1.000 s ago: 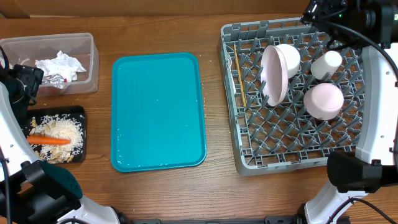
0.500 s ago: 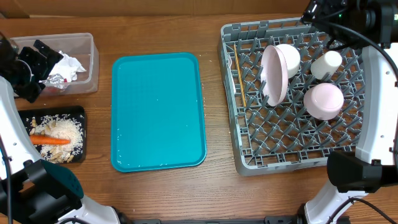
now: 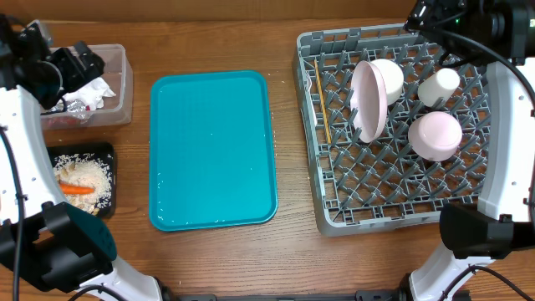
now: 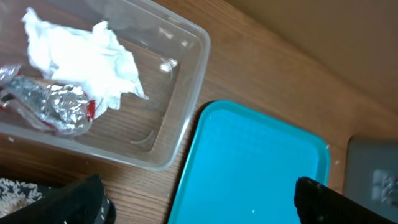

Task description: Sort waste into correct bins and load items into the dishwasher rack

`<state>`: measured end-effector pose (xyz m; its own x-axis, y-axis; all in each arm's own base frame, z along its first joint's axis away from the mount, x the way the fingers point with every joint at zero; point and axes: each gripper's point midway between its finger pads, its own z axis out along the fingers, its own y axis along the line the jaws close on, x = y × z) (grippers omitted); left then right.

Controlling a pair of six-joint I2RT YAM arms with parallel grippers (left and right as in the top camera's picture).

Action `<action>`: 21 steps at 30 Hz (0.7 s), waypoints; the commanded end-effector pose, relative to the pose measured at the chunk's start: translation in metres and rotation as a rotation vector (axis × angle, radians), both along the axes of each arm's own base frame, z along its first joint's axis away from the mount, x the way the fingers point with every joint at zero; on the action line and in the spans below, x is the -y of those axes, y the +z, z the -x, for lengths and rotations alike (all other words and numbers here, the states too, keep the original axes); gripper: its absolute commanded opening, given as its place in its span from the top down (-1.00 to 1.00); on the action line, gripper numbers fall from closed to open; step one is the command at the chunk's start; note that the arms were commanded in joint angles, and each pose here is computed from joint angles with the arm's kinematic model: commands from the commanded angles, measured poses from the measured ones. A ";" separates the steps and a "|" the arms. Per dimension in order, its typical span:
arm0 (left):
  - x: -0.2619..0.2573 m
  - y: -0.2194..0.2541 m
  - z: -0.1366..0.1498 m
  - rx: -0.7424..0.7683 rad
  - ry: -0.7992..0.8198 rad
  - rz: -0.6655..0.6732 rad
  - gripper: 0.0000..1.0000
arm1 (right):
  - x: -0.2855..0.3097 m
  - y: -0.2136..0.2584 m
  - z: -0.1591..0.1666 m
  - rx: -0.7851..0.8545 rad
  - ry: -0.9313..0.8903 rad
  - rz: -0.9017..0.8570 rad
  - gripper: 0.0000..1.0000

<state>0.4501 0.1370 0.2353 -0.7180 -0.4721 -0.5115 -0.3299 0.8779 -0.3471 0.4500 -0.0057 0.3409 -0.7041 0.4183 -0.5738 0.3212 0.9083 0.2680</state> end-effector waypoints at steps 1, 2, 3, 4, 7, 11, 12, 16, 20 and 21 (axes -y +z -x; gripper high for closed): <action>0.007 -0.028 -0.011 -0.103 -0.056 -0.205 -1.00 | 0.002 0.016 0.005 0.041 -0.008 0.000 -1.00; 0.006 -0.034 -0.014 -0.129 -0.041 -0.260 -1.00 | 0.002 0.016 0.005 0.041 -0.008 0.000 -1.00; 0.005 -0.037 -0.017 -0.139 -0.033 -0.297 -1.00 | 0.002 0.016 0.005 0.041 -0.008 0.000 -1.00; 0.004 -0.041 -0.022 -0.146 -0.023 -0.335 -1.00 | 0.002 0.016 0.005 0.041 -0.008 0.000 -1.00; 0.014 -0.050 -0.034 -0.140 -0.046 -0.341 -1.00 | 0.002 0.016 0.005 0.041 -0.008 0.000 -1.00; 0.025 -0.068 -0.043 -0.151 -0.121 -0.338 -1.00 | 0.002 0.016 0.005 0.041 -0.008 0.000 -1.00; 0.024 -0.075 -0.044 -0.167 -0.139 -0.349 -1.00 | 0.002 0.016 0.005 0.041 -0.008 0.000 -1.00; 0.021 -0.114 -0.043 -0.252 -0.194 -0.353 -1.00 | 0.002 0.016 0.005 0.041 -0.008 0.000 -1.00; 0.019 -0.139 -0.048 -0.281 -0.230 -0.360 -0.82 | 0.002 0.016 0.005 0.041 -0.008 0.000 -1.00; 0.018 -0.143 -0.052 -0.274 -0.235 -0.366 -0.80 | 0.002 0.016 0.005 0.041 -0.008 0.000 -1.00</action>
<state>0.4967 0.1127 0.1111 -0.8985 -0.1619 -0.4080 -0.1914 0.9810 0.0322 0.4500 -0.0059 0.3409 -0.7038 0.4189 -0.5737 0.3218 0.9080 0.2682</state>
